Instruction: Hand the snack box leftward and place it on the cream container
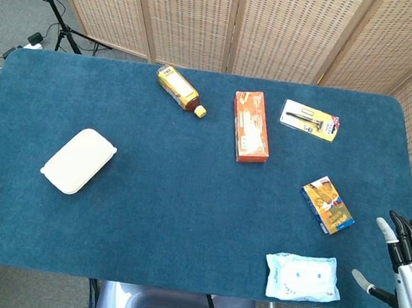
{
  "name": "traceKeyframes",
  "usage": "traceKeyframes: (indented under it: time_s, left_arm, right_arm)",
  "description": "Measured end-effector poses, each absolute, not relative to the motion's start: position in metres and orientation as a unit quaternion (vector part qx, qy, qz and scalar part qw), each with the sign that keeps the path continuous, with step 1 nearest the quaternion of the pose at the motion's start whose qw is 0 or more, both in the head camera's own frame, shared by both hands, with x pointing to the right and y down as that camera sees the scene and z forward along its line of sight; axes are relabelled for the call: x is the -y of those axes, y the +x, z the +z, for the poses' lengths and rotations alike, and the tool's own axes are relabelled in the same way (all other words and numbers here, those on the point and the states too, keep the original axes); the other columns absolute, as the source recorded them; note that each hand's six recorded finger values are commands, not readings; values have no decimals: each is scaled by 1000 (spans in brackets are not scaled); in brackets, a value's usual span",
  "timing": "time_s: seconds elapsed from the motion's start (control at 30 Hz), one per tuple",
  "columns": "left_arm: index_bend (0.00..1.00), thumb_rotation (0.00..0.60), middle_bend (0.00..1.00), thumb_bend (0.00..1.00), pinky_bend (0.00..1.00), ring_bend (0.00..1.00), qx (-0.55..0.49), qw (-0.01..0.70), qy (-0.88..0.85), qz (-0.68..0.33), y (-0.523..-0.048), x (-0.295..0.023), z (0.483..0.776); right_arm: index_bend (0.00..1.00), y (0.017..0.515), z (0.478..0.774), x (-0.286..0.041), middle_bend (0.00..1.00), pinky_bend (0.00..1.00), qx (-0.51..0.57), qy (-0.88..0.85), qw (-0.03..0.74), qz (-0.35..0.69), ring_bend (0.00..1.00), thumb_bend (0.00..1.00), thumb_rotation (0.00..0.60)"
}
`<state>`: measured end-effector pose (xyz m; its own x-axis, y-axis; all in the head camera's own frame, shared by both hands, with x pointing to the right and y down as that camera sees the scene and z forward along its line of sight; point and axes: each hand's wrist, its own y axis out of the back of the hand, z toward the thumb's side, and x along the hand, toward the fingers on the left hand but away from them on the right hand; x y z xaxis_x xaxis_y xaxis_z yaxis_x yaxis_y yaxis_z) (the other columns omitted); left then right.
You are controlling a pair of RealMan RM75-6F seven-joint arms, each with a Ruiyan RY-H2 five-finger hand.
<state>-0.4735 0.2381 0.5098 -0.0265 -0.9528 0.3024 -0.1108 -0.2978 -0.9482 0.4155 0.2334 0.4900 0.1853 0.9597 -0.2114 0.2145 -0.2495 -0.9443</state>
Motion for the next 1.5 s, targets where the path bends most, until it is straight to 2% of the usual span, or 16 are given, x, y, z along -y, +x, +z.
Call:
traceKeyframes:
  time_s: [0.3,0.5,0.83,1.03,1.27,1.5]
  left_arm:
    - [0,600,0,0,0,0,-456,378,-588,-551,-474,-239,509]
    - [0,600,0,0,0,0,-457,379,-584,-554,-474,-238,511]
    - [0,600,0,0,0,0,-447,379,-573,-572,-470,-233,524]
    - [0,600,0,0,0,0,-445,372,-570,-582,-471,-229,530]
    - [0,600,0,0,0,0,-443,369,-569,-586,-471,-229,533]
    - [0,600,0,0,0,0,-444,368,-570,-585,-471,-229,533]
  right_arm:
    - [0,415,497,-234,0,0,448,-660,398,453,0,0,600]
    - [0,409,512,-217,0,0,421,-671,397,463,0,0,600]
    - [0,386,571,-154,0,0,315,-682,388,534,0,0,600]
    - [0,390,610,-122,0,0,295,-654,352,601,0,0,600]
    - [0,384,657,-105,0,0,285,-647,272,652,0,0,600]
    - [0,366,682,-103,0,0,277,-656,235,662,0,0,600]
